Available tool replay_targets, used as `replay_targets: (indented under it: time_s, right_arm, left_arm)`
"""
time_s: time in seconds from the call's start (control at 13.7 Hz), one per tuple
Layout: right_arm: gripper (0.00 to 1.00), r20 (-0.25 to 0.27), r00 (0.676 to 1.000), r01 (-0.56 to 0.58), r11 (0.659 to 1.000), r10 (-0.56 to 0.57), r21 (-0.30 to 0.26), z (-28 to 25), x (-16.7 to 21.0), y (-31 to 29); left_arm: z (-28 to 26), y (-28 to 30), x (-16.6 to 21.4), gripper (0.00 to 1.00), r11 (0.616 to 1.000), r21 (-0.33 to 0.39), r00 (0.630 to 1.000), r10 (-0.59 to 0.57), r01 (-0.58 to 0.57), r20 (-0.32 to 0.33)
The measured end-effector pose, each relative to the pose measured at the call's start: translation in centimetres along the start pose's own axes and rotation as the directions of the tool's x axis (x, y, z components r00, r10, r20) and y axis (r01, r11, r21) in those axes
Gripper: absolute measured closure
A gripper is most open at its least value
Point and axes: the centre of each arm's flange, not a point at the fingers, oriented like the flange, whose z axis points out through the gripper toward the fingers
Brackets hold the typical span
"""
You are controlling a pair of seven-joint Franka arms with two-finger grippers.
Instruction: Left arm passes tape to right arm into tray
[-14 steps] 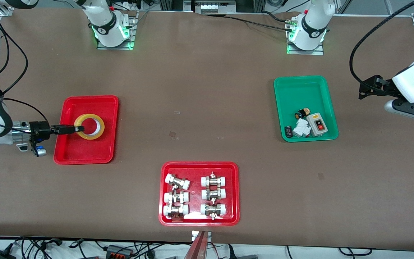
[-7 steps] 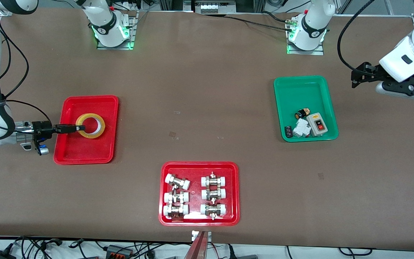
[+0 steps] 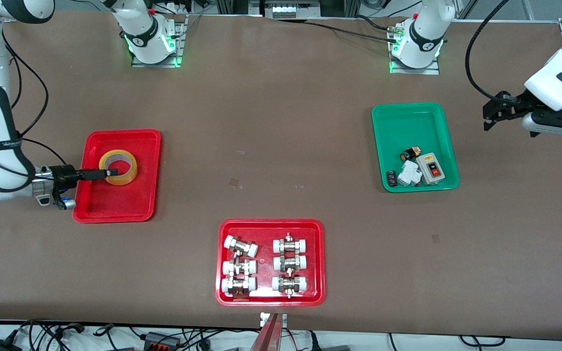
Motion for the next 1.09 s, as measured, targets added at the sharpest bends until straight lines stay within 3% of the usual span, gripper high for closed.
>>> replay_targets:
  time_s: [0.15, 0.29, 0.66, 0.88, 1.09]
  right_arm:
    - [0.0, -0.016, 0.998, 0.053, 0.991, -0.056, -0.125, -2.6, 0.3, -2.8]
    - [0.0, -0.065, 0.996, 0.051, 0.969, -0.068, -0.242, -7.5, -0.5, -6.7]
    - [0.0, -0.189, 0.982, -0.075, 0.875, -0.018, -0.477, -16.5, -4.6, -19.5]
    - [0.0, -0.248, 0.966, -0.081, 0.838, -0.067, -0.54, -18.8, -7.8, -27.0]
    - [0.0, -0.317, 0.945, -0.11, 0.831, -0.082, -0.545, -21.3, -10.3, -30.3]
  left_arm:
    - [-0.2, -0.5, 0.0, 0.0, 0.999, -0.015, 1.0, -0.031, 0.03, -0.007]
    - [0.0, -1.2, -0.2, 0.0, 0.994, -0.057, 0.995, -0.095, 0.095, 0.001]
    - [0.5, -2.2, -1.4, 0.0, 0.986, -0.085, 0.986, -0.139, 0.147, 0.093]
    - [-0.9, -2.2, -1.7, 0.0, 0.985, -0.085, 0.985, -0.139, 0.148, 0.105]
    - [-1.1, -2.7, -1.6, 0.0, 0.984, -0.085, 0.984, -0.146, 0.155, 0.102]
